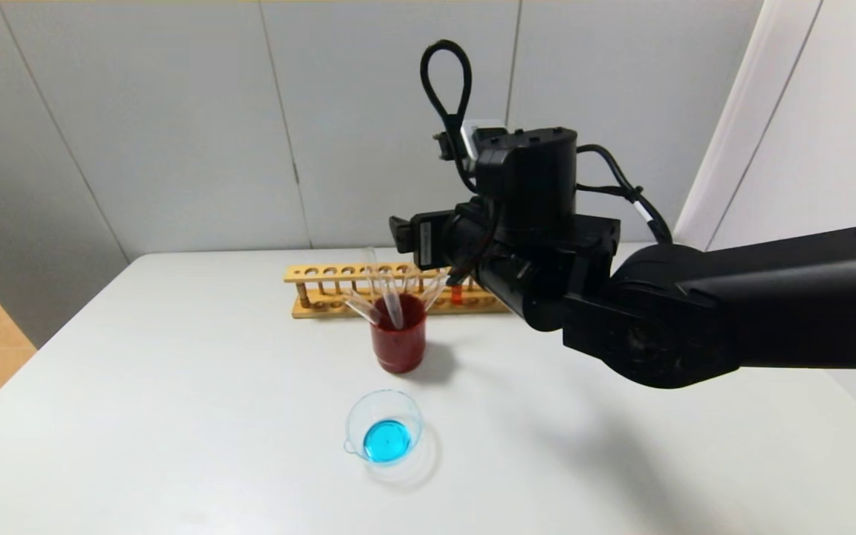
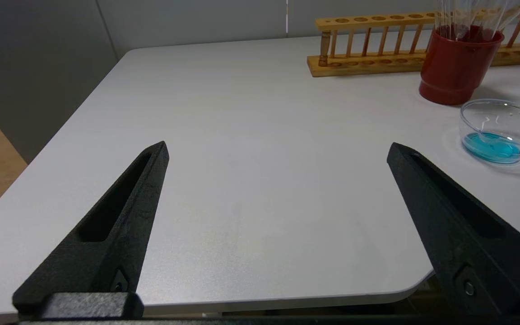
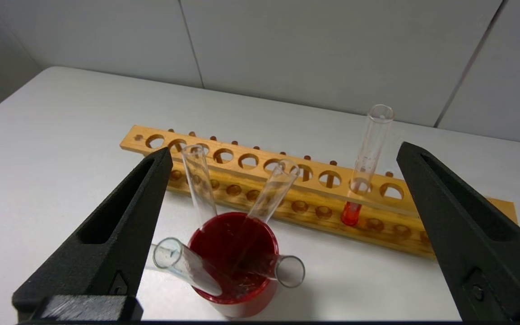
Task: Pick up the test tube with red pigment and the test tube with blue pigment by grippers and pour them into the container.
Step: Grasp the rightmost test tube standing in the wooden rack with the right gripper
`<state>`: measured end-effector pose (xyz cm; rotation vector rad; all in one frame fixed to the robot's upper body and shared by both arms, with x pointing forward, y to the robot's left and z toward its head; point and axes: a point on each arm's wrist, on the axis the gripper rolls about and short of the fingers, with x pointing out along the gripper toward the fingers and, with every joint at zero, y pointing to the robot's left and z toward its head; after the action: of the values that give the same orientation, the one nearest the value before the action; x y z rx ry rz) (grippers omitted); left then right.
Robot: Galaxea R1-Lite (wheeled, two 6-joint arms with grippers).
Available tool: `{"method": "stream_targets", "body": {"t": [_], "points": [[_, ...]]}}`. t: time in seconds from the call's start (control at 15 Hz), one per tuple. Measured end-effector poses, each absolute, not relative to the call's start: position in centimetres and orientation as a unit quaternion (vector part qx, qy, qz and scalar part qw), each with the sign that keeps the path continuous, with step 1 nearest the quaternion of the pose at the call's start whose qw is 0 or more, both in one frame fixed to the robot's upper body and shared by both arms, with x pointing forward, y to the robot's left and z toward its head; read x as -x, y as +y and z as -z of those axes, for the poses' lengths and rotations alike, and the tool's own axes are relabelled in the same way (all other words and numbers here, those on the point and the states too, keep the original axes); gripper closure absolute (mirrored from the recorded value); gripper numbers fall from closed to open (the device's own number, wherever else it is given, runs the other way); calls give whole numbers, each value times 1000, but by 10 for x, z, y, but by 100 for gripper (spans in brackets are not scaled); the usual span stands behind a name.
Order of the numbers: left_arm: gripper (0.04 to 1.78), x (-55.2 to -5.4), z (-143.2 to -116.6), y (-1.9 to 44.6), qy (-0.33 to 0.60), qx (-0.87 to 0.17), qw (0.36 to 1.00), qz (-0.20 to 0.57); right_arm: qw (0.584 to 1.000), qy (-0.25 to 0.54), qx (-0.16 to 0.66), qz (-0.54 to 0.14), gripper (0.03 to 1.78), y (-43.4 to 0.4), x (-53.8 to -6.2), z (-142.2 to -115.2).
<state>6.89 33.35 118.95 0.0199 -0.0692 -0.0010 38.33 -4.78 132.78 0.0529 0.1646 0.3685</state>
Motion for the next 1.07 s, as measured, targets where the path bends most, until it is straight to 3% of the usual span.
{"method": "stream_targets", "body": {"t": [1.07], "points": [[11, -69, -1190, 334, -35, -10, 999, 1, 992, 72, -35, -93, 7, -132, -356, -1319]]}}
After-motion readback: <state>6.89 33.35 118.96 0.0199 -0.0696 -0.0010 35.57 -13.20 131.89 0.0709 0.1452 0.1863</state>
